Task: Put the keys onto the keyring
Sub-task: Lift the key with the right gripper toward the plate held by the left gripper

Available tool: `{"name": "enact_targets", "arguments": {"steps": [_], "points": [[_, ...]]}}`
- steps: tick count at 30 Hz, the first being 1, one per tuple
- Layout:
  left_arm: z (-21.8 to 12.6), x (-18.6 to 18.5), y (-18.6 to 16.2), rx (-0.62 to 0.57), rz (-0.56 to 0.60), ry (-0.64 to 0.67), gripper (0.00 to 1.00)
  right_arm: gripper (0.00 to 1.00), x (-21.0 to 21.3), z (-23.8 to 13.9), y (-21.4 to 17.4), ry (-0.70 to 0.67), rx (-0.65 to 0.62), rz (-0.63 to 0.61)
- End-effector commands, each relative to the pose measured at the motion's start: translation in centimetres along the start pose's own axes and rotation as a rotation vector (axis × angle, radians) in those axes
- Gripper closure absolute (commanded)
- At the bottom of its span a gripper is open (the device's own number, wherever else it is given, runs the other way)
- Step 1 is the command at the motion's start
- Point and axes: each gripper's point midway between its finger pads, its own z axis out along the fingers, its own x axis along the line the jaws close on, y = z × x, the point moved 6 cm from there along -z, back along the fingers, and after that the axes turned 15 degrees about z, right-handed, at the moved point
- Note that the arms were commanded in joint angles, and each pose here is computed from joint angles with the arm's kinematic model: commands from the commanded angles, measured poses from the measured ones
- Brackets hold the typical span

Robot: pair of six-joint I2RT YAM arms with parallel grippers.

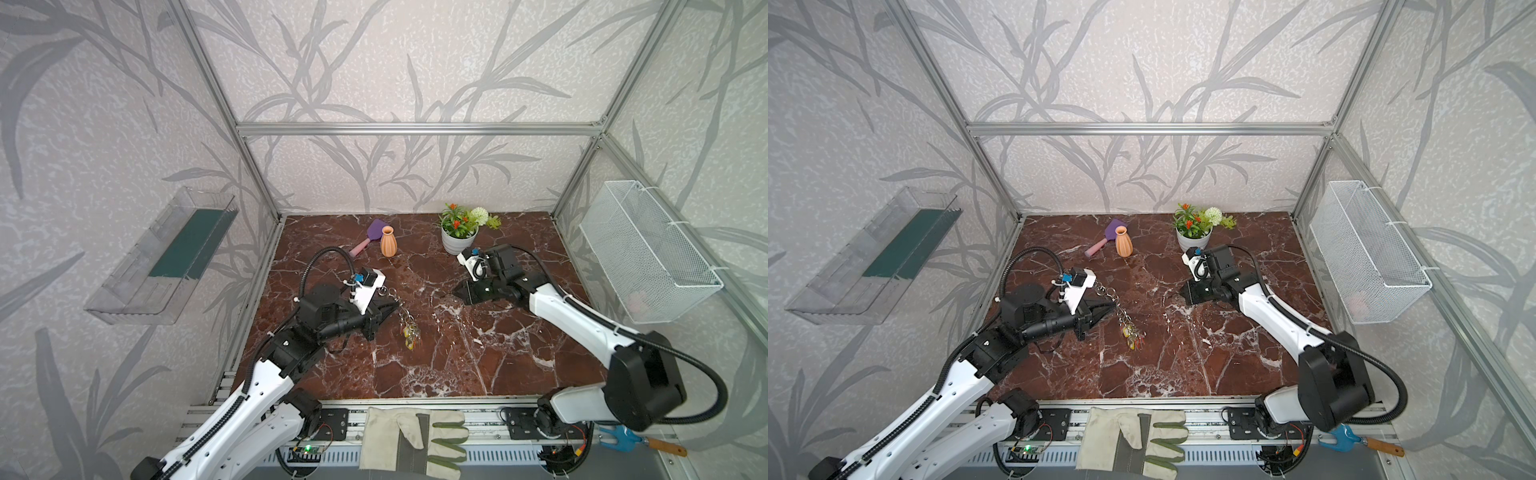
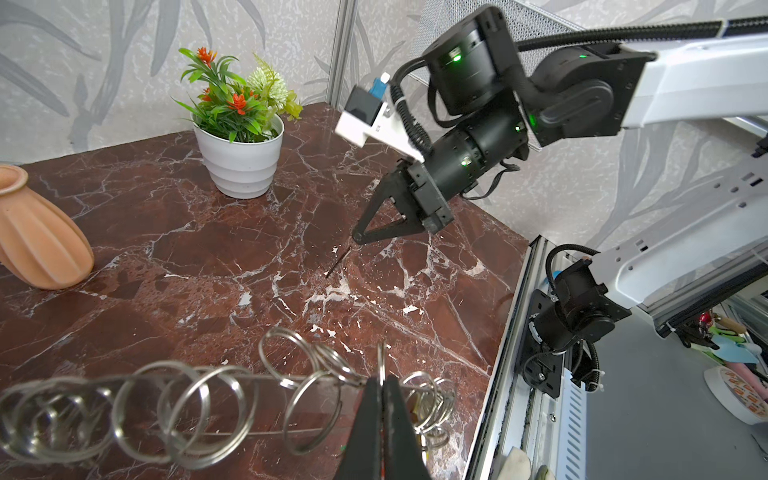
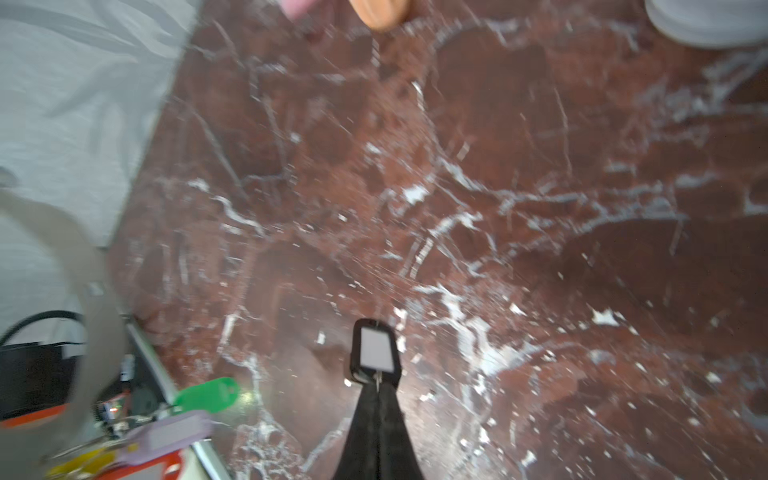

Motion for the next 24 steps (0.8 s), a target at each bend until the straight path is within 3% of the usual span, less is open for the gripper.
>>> {"name": "enact_targets", "arguments": {"steps": [1,5,12,18,24], "points": [[-0.4,-0.3,2.3,-0.111,0.025,-0.023,1.0,1.0,4.1,-1.7,0.1,0.248,-0.092,-0.105],[-0.3,-0.6,3.4,-0.127,0.026,-0.058,1.0,1.0,7.0,-4.2,-0.5,0.433,-0.17,-0.21],[0.0,-1.8,4.6,-0.08,0.082,-0.171,1.0,1.0,9.9,-6.3,-1.6,0.656,-0.175,-0.296],[0.2,-3.1,5.0,-0.07,0.149,-0.231,1.0,1.0,11.1,-7.2,-2.1,0.751,-0.168,-0.325],[1.1,-3.5,4.6,-0.009,0.204,-0.23,1.0,1.0,12.2,-7.3,-2.6,0.763,-0.144,-0.351]]}}
